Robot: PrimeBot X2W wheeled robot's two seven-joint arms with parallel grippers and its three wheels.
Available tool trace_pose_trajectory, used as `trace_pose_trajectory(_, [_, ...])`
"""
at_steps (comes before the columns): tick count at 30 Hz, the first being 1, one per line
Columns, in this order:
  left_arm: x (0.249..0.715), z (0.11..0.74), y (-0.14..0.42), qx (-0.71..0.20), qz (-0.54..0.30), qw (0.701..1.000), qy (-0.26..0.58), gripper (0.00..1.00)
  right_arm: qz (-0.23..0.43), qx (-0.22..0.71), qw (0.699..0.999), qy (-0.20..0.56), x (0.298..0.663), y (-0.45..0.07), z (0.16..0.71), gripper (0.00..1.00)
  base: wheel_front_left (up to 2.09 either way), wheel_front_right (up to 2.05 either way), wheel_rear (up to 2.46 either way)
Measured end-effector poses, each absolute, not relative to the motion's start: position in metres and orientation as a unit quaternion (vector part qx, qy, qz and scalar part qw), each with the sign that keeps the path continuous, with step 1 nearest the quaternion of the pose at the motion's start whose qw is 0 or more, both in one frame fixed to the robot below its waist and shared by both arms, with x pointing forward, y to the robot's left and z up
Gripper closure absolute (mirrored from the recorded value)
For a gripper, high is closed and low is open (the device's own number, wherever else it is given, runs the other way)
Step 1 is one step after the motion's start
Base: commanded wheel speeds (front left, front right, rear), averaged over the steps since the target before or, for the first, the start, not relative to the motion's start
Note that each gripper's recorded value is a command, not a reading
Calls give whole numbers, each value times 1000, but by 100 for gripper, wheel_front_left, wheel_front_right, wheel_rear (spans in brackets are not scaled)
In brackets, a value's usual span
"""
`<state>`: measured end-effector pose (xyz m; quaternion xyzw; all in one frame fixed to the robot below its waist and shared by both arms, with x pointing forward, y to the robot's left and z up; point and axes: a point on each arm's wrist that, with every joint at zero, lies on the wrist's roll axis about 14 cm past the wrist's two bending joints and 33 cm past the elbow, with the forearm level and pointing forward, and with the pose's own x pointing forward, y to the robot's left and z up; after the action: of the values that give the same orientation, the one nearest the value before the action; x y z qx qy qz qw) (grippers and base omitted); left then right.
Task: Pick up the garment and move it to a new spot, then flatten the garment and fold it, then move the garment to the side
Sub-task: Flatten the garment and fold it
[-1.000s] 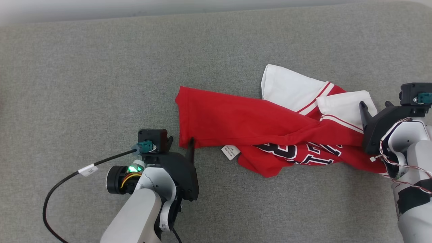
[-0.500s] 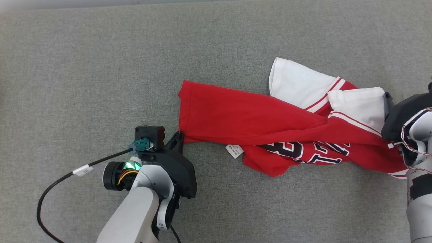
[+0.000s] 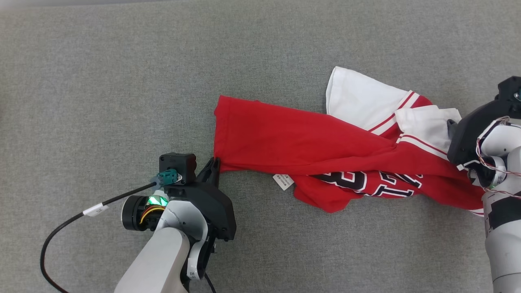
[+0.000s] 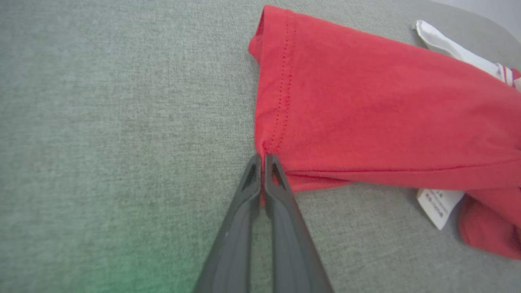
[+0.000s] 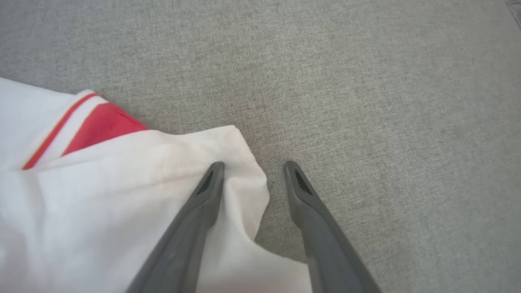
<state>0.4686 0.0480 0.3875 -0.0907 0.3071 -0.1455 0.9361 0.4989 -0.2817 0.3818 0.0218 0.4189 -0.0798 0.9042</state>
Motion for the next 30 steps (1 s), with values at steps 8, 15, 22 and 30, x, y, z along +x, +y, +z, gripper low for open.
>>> trace_pose_trajectory(8, [470, 392, 49, -89, -147, 940, 295, 100, -78, 18, 916, 393, 503, -286, 394, 100, 0, 0, 0])
trace_pose_trajectory(15, [493, 436, 48, -155, -151, 951, 222, 100, -70, 47, 964, 253, 536, -278, 458, 100, 0, 0, 0])
trace_pose_trajectory(22, [548, 519, 53, -306, -166, 926, 145, 100, -8, 70, 987, 141, 570, -246, 541, 100, 0, 0, 0])
trace_pose_trajectory(30, [635, 617, 98, -348, -142, 927, 19, 100, 49, 104, 993, -28, 625, -215, 656, 100, 0, 0, 0])
